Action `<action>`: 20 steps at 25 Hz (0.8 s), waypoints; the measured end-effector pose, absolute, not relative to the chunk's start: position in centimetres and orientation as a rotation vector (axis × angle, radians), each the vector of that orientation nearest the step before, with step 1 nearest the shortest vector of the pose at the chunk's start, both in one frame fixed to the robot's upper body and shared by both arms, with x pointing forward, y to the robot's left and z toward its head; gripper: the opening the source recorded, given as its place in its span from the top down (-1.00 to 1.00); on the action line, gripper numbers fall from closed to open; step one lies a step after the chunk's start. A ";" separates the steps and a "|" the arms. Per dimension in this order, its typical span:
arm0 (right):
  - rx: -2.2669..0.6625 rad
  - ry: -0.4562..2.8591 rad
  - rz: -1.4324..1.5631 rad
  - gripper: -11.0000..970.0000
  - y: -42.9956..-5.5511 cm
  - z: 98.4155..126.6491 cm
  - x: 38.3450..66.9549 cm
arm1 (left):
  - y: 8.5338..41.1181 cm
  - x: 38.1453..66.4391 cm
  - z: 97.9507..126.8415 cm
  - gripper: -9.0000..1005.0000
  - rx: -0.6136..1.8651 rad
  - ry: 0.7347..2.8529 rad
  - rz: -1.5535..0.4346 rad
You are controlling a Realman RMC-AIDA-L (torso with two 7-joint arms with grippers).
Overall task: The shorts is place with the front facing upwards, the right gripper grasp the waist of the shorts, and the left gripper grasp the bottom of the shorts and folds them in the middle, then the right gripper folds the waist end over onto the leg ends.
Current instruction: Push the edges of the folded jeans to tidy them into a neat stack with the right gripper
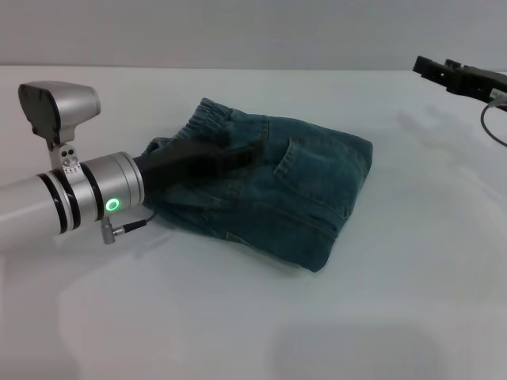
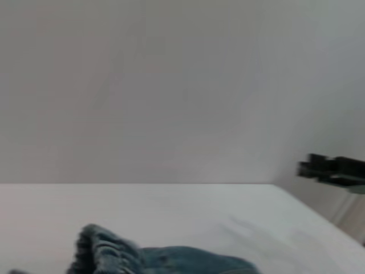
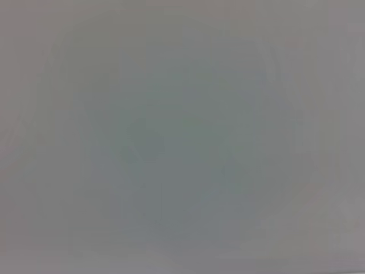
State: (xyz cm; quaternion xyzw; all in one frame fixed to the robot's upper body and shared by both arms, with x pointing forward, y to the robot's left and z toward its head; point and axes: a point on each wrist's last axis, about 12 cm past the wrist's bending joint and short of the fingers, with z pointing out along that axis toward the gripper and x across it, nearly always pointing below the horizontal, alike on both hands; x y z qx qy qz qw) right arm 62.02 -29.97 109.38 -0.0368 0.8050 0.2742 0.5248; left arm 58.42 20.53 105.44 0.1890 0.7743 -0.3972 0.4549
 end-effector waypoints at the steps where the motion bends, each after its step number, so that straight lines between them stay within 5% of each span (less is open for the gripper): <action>1: -0.092 1.925 0.663 -0.30 -29.9 109.3 62.0 | 20.8 58.7 105.2 -0.62 0.446 1.931 -0.941; 20: -0.181 1.832 0.792 -0.30 -29.1 110.4 60.9 | 22.5 60.8 104.8 -0.62 0.430 1.972 -0.641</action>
